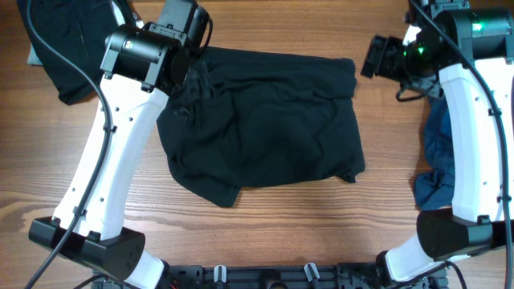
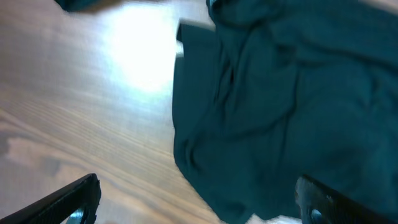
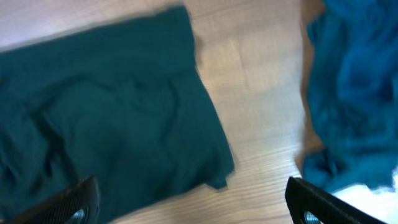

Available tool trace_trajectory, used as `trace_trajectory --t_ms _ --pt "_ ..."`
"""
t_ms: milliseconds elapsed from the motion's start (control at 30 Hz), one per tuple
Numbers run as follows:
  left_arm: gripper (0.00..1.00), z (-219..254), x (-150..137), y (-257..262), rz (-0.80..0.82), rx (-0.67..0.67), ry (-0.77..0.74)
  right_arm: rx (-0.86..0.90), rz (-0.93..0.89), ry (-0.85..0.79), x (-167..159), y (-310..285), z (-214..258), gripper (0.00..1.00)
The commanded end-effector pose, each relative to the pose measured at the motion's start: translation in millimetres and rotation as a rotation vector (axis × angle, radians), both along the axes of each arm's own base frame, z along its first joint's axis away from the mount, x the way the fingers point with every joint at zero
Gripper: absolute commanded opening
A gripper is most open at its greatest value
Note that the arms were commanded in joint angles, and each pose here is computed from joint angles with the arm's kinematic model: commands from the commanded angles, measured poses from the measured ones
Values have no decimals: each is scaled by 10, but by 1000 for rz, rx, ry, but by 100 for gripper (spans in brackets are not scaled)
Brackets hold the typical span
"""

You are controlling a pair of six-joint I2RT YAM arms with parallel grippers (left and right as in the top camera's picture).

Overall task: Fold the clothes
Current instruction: 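Move both grippers to the shirt's bottom edge corners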

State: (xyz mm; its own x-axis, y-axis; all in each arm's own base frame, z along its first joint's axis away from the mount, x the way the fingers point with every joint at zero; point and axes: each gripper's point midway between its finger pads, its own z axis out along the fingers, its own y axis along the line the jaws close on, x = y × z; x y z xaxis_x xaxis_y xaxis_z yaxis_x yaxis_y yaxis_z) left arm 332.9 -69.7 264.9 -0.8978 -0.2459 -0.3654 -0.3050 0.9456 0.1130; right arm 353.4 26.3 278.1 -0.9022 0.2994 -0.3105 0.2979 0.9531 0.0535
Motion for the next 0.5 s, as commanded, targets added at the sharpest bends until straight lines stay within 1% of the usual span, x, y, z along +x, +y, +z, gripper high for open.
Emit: trace_trajectory --t_ms 0,100,233,267,300,400,467 --pt "100 -55 -236 -42 42 -51 89 35 6 -31 -214 92 139 95" --pt "100 -55 -321 -121 20 -73 97 49 -15 -26 -427 107 135 94" --pt "100 105 -450 -210 -2 -98 43 61 -48 -38 -793 95 144 95" --pt "100 215 -537 -261 -16 -120 5 65 -40 -52 -941 90 143 98" --pt "100 268 -582 -285 -21 -133 -13 68 -37 -64 -1012 84 131 99" --pt "100 403 -779 -342 -21 -171 -67 73 -36 -86 -1157 61 38 100" --pt "100 419 -943 -317 22 -179 -100 86 -70 -91 -1239 46 -94 100"
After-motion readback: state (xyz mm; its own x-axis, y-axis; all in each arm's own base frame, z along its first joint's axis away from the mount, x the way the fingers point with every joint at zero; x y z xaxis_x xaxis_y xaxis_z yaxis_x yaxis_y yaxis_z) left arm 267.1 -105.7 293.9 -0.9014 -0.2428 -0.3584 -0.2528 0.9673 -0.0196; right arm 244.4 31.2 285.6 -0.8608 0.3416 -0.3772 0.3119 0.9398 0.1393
